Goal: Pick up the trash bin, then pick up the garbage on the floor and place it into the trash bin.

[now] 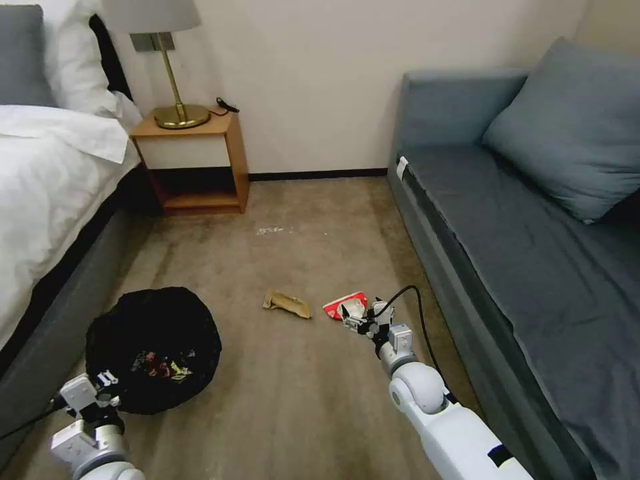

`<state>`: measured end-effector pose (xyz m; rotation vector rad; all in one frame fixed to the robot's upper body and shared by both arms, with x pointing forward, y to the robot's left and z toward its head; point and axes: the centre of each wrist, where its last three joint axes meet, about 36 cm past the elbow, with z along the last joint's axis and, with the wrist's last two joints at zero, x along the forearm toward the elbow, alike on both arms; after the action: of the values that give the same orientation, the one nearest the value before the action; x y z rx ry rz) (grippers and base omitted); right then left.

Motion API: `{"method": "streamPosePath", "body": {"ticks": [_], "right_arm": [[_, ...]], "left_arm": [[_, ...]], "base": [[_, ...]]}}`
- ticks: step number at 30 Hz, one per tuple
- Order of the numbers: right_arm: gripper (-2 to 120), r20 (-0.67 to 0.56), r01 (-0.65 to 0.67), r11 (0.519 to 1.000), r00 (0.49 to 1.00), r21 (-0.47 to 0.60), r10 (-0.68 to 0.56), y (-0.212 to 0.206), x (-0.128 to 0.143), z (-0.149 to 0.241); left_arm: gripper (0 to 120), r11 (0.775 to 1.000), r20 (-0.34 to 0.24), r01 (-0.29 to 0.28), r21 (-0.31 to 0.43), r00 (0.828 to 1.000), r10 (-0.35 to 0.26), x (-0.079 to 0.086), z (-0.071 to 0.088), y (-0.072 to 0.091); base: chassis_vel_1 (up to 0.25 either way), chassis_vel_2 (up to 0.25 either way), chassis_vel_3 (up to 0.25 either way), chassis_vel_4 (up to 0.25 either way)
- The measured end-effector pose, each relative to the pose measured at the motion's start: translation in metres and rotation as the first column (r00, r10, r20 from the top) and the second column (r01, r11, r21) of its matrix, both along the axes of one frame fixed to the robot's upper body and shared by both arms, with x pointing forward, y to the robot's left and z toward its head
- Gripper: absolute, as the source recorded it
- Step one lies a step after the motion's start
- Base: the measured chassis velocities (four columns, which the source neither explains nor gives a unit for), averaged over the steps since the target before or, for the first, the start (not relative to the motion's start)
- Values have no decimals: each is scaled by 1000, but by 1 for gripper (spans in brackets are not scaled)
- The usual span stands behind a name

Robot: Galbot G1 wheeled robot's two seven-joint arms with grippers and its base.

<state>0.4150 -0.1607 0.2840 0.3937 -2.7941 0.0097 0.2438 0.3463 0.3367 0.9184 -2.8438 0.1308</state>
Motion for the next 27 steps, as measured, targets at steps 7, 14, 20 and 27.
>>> {"method": "streamPosePath", "body": {"ticks": [7, 14, 20, 27], "right_arm": [[100, 0, -10, 1000, 1000, -4, 10, 3, -1, -3], [100, 3, -16, 1000, 1000, -4, 16, 6, 0, -5], [100, 11, -36, 999, 999, -3, 36, 11, 0, -8], [100, 33, -126, 992, 991, -4, 126, 13, 4, -13]], "left_arm": [[3, 1000, -3, -3, -1, 1000, 3, 0, -3, 1], [3, 1000, -5, -4, 0, 1000, 4, 2, -6, 4], [3, 1000, -6, -5, 0, 1000, 5, 4, -7, 7], [3, 1000, -4, -6, -3, 1000, 6, 9, -10, 9]], "base": [[-151, 156, 147, -153], [-153, 145, 148, -149], [-160, 160, 153, -137], [-122, 86, 96, -112]]}}
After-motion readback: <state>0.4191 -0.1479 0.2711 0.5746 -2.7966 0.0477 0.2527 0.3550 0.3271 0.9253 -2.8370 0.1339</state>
